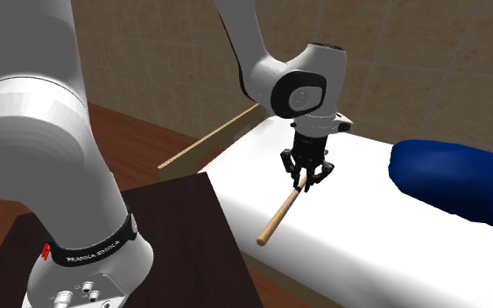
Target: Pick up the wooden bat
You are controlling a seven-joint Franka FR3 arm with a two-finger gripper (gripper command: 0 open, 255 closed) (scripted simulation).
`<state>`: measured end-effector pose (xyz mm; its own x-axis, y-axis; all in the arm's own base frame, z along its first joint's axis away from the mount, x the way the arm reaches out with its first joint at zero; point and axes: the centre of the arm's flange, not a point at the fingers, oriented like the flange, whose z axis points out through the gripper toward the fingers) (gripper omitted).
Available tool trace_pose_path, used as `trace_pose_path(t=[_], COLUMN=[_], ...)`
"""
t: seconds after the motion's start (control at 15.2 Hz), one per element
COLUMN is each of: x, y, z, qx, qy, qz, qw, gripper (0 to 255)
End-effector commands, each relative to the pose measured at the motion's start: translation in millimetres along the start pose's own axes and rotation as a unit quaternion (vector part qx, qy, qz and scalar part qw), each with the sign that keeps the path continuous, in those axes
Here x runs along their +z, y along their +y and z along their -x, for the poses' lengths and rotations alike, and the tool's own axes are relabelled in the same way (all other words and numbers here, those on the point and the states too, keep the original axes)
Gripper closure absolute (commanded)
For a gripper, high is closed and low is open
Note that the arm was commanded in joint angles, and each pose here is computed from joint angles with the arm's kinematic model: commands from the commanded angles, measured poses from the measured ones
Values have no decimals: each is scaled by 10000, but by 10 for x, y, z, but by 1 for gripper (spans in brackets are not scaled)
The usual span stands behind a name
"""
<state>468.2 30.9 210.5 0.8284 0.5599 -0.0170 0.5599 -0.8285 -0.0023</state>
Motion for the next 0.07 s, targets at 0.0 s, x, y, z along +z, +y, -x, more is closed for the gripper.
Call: trace_pose_path(t=[0.0], x=[-33], y=[-9], z=[7], qx=[0], qy=[-1], qz=[0], qw=[10000], gripper=[255])
